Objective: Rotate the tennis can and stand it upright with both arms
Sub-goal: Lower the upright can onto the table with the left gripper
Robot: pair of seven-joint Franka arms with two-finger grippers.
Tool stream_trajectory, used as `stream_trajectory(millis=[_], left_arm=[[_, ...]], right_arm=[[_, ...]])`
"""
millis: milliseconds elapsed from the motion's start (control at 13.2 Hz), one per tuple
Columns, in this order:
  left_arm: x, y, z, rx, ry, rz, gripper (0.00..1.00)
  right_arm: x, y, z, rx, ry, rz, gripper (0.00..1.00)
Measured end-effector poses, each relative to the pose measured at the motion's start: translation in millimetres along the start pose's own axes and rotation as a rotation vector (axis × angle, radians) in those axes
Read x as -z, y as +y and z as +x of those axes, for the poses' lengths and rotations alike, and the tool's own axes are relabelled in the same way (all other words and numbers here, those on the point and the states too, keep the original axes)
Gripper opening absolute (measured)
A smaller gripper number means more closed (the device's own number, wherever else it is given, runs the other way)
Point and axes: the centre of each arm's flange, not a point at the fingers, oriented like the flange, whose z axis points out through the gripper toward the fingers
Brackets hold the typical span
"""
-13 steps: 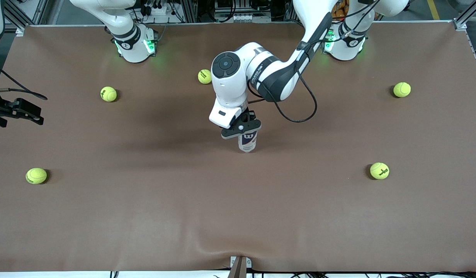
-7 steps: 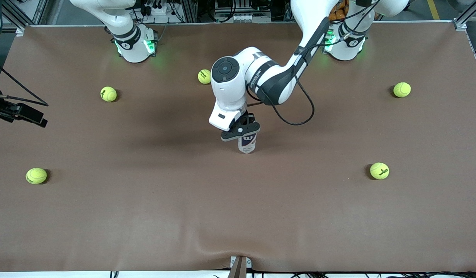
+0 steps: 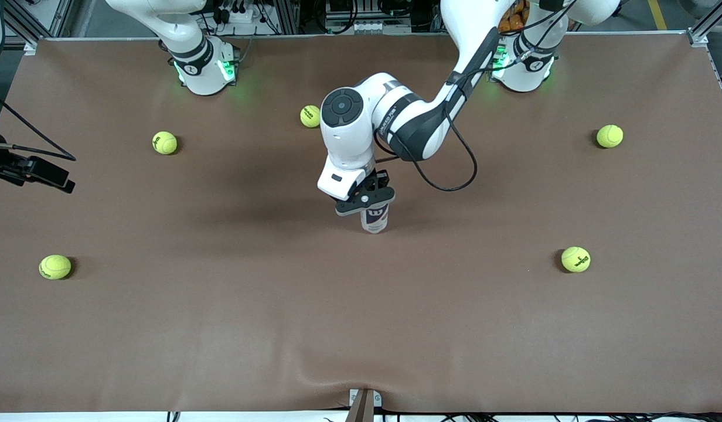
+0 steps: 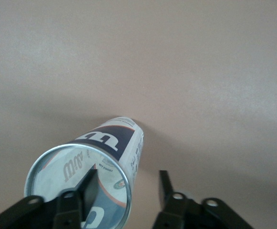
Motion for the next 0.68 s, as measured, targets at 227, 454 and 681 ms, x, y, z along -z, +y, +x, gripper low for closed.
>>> stream_trajectory(millis=[227, 454, 681], left_arm=[[9.3, -0.6, 4.5, 0.006, 0.008, -0.014, 0.95], [22.8, -2.4, 9.8, 0.014, 0.018, -0.033, 1.0], [56.3, -8.7, 19.8, 0.03, 0.037, -0.076, 1.0]], right_arm=[[0.0, 0.4, 0.0, -0.001, -0.001, -0.001, 1.0], [0.1, 4.3, -2.6, -0.007, -0.02, -0.004, 1.0], [6.3, 22.0, -11.7, -0.035, -0.058, -0.006, 1.0]])
